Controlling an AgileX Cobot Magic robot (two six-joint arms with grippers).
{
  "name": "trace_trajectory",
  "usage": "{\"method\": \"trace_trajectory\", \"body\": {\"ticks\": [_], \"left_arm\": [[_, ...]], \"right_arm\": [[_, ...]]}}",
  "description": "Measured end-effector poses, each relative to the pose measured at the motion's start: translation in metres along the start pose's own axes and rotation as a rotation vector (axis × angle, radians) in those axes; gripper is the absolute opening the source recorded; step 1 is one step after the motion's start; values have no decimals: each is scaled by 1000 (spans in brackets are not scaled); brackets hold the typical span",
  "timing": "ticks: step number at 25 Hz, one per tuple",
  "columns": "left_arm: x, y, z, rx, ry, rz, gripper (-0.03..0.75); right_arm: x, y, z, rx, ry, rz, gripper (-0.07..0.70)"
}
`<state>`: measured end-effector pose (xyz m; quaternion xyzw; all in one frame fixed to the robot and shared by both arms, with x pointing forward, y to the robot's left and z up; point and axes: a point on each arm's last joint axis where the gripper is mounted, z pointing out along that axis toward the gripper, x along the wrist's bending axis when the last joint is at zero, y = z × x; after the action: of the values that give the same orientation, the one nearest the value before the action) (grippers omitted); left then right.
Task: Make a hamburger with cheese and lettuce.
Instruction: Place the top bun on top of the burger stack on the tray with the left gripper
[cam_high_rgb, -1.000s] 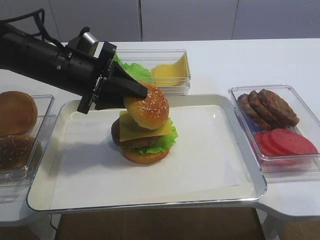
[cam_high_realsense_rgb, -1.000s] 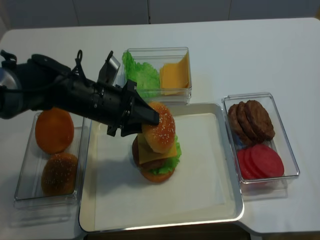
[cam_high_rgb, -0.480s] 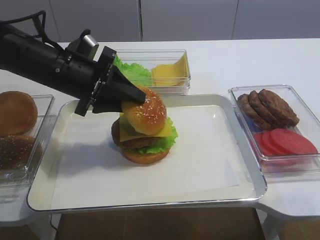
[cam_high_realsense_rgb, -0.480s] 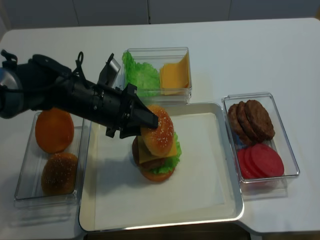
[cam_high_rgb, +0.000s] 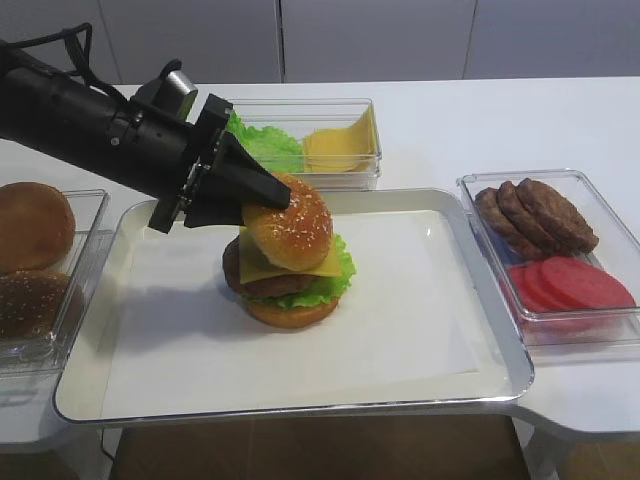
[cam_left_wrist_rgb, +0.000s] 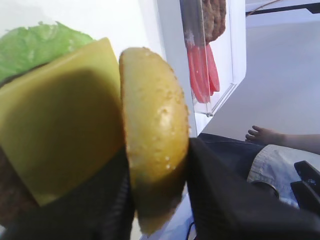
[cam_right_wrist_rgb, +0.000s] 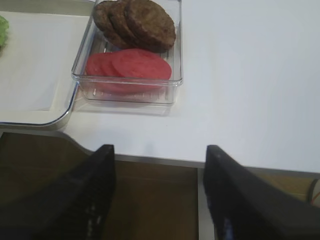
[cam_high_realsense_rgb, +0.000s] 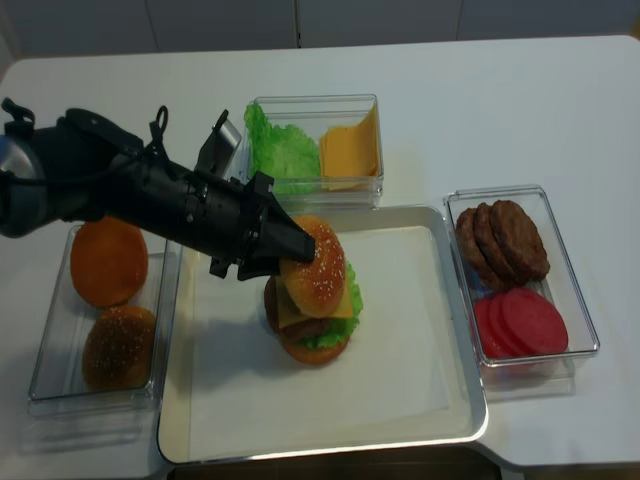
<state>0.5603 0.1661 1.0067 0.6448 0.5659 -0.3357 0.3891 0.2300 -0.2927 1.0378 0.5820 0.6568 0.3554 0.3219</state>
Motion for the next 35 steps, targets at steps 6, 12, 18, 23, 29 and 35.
{"method": "trace_trajectory", "body": {"ticks": [6,12,18,23,29,35], "left_arm": [[0,0,0,0,0,-11,219],[0,0,0,1,1,-12,219],[0,0,0,1,1,-15,219],[0,0,0,1,1,-15,219],[0,0,0,1,1,-15,219],[0,0,0,1,1,-20,219]], "right_arm": [[0,0,0,0,0,0,443],[0,0,0,0,0,0,443],[0,0,0,0,0,0,443],[0,0,0,0,0,0,443],[0,0,0,0,0,0,443],[0,0,0,0,0,0,443]]}}
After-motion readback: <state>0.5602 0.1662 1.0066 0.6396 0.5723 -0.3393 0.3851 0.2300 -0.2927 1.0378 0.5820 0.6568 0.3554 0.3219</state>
